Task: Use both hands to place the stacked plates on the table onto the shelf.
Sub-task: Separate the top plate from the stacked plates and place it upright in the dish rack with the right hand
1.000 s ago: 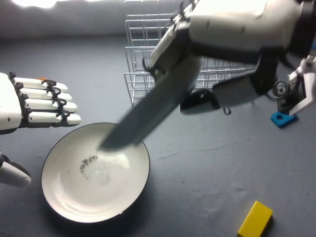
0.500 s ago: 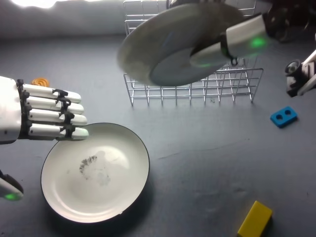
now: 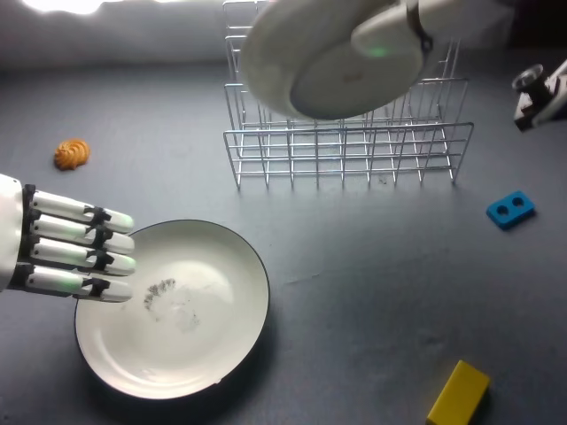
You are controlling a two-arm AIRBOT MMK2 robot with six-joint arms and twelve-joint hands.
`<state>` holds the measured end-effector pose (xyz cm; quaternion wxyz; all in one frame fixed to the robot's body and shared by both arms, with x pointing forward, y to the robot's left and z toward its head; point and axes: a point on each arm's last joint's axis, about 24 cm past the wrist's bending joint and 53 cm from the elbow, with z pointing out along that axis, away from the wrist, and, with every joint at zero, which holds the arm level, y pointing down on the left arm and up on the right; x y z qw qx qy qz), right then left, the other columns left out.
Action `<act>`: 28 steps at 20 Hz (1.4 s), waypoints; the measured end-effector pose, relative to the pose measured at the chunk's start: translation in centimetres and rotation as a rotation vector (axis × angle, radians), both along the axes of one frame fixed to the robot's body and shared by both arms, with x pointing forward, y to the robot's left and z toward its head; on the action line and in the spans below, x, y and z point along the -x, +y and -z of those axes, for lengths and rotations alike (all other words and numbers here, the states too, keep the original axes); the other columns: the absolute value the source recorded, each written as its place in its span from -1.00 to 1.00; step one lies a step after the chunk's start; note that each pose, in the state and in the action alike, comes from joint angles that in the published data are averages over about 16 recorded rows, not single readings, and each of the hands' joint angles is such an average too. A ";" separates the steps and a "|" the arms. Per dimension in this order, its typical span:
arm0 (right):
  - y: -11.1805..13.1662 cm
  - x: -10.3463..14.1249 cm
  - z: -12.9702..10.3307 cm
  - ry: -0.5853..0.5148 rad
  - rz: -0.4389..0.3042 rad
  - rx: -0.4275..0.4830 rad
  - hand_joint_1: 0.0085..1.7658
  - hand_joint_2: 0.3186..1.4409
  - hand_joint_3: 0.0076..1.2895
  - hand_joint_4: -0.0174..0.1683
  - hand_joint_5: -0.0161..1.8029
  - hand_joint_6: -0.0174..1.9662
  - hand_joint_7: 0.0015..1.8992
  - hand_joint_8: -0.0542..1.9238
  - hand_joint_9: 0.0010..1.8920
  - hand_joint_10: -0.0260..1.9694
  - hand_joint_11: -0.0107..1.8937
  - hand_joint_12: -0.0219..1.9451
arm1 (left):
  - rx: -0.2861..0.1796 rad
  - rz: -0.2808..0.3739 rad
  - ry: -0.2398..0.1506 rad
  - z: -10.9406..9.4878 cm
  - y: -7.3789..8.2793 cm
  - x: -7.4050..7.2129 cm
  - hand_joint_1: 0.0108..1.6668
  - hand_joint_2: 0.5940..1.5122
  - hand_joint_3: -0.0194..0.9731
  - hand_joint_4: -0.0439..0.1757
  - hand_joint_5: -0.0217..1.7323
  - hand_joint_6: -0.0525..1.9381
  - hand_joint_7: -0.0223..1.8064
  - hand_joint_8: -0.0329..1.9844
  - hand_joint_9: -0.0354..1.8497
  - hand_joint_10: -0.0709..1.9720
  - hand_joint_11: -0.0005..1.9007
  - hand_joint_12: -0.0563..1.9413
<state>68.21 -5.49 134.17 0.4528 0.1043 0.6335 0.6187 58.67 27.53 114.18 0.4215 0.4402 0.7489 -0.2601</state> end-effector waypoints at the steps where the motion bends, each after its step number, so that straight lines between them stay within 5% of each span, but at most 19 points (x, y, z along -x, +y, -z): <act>1: -0.1 -0.3 -0.1 0.003 0.005 -0.004 0.37 0.21 -1.00 -0.78 0.07 -0.05 0.10 0.03 0.15 -0.41 -0.20 0.27 | -0.010 0.001 0.001 0.2 0.2 0.0 -0.99 0.07 -0.94 -0.55 -0.95 -0.94 -0.94 -0.96 -0.94 -0.92 -0.98 -0.94; 16: -1.4 -2.9 -2.1 0.012 0.054 -0.064 0.37 0.25 -1.00 -0.85 0.07 -0.07 0.11 0.02 0.16 -0.42 -0.18 0.26 | -0.047 -0.037 0.006 0.5 1.5 -0.4 -0.99 0.08 -0.94 -0.55 -0.95 -0.94 -0.94 -0.96 -0.94 -0.92 -0.98 -0.94; 28: -2.1 -4.9 -0.5 0.081 0.091 -0.073 0.37 0.28 -1.00 -0.87 0.04 -0.07 0.09 0.06 0.15 -0.41 -0.20 0.26 | -0.039 -0.051 0.009 0.2 1.7 -0.2 -0.99 0.08 -0.93 -0.55 -0.95 -0.94 -0.95 -0.96 -0.94 -0.92 -0.98 -0.94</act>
